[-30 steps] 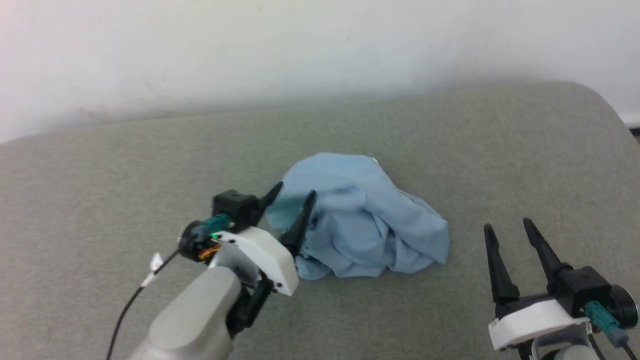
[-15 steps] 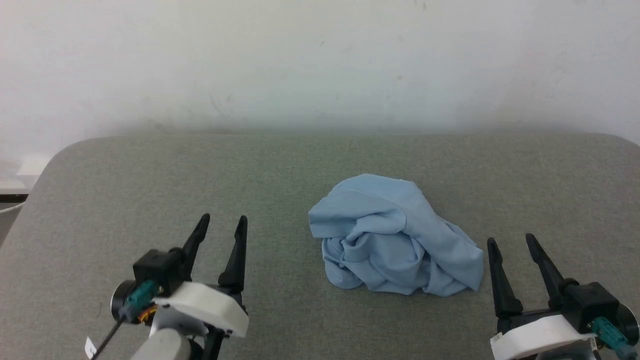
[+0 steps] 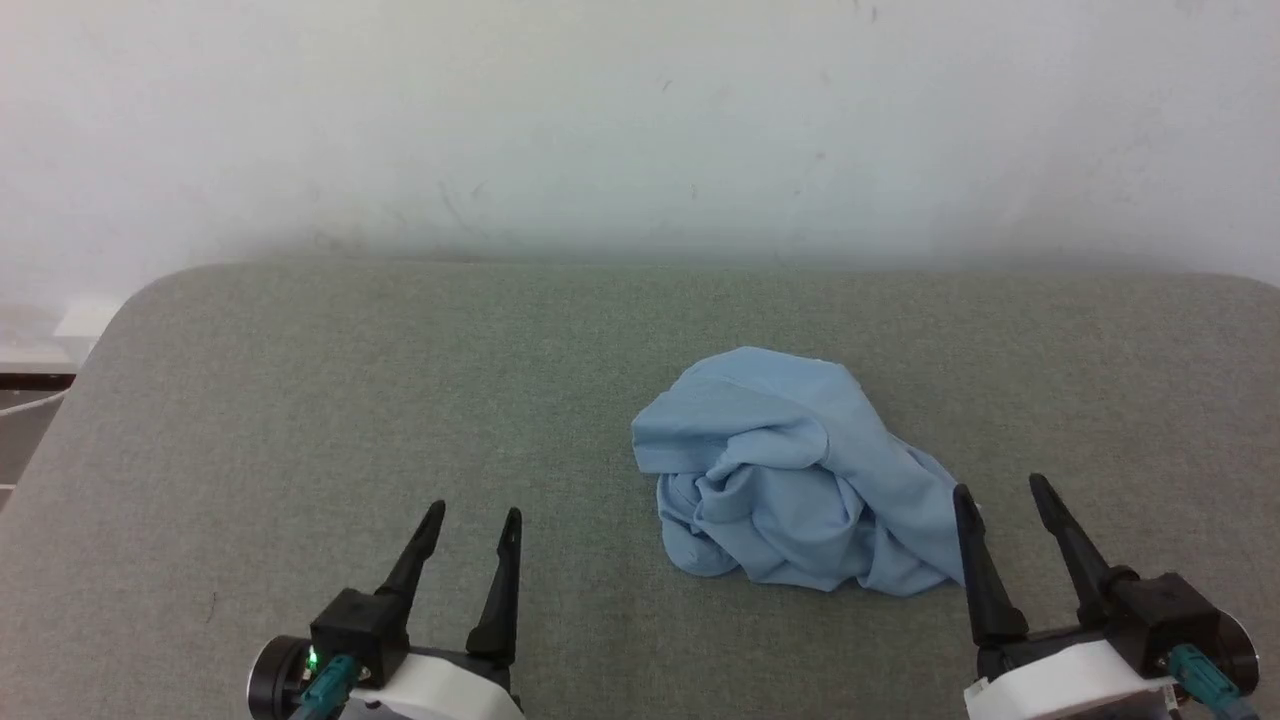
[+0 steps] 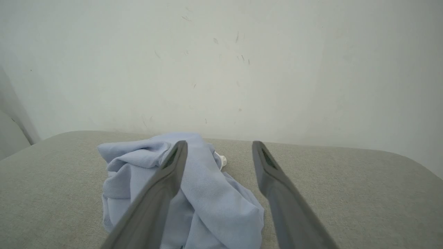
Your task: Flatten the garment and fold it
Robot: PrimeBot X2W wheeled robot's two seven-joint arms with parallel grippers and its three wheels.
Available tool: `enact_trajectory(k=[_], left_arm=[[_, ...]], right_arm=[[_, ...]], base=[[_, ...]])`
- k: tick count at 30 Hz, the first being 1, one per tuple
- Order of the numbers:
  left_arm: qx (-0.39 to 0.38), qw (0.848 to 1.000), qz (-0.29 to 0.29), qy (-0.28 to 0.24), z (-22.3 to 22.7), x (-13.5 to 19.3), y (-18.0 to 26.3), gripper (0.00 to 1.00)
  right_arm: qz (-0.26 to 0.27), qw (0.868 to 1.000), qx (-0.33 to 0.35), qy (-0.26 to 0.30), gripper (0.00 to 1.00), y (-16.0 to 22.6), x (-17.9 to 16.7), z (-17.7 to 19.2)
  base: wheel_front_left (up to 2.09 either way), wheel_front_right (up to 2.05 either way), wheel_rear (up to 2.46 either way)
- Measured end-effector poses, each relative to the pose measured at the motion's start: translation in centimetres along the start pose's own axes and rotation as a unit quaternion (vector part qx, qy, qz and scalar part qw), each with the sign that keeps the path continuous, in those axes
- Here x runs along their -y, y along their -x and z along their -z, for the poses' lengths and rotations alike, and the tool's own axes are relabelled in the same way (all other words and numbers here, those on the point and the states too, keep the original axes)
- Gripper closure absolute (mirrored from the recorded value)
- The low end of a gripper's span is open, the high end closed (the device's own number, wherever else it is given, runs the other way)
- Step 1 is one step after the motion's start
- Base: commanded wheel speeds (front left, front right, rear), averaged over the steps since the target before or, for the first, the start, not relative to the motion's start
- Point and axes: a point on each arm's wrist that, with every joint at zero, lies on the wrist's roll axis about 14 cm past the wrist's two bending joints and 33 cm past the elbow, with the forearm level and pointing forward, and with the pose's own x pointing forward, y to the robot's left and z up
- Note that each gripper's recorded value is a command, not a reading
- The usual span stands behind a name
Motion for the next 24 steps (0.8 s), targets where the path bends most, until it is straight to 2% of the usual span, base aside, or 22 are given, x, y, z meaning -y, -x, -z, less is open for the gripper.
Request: enact_trajectory(k=[16,21,24], left_arm=[[0.011,1.000,-0.010,0.015,-0.1,-0.3,-1.0,0.00],[-0.022,0.999,0.011,0.021,2.0,0.4,-1.7,0.00],[-0.052,0.997,0.043,0.024,2.8,1.8,-3.3,0.00]], right_arm=[[-0.008,1.000,-0.016,-0.004,0.00,-0.2,-0.5,1.1],[-0.010,1.000,-0.027,0.001,0.00,-0.6,-0.5,1.8],[-0.010,0.999,-0.034,0.004,0.00,-0.9,-0.4,2.3]], base=[[0.00,0.00,0.00],[0.00,0.00,0.00],[0.00,0.00,0.00]])
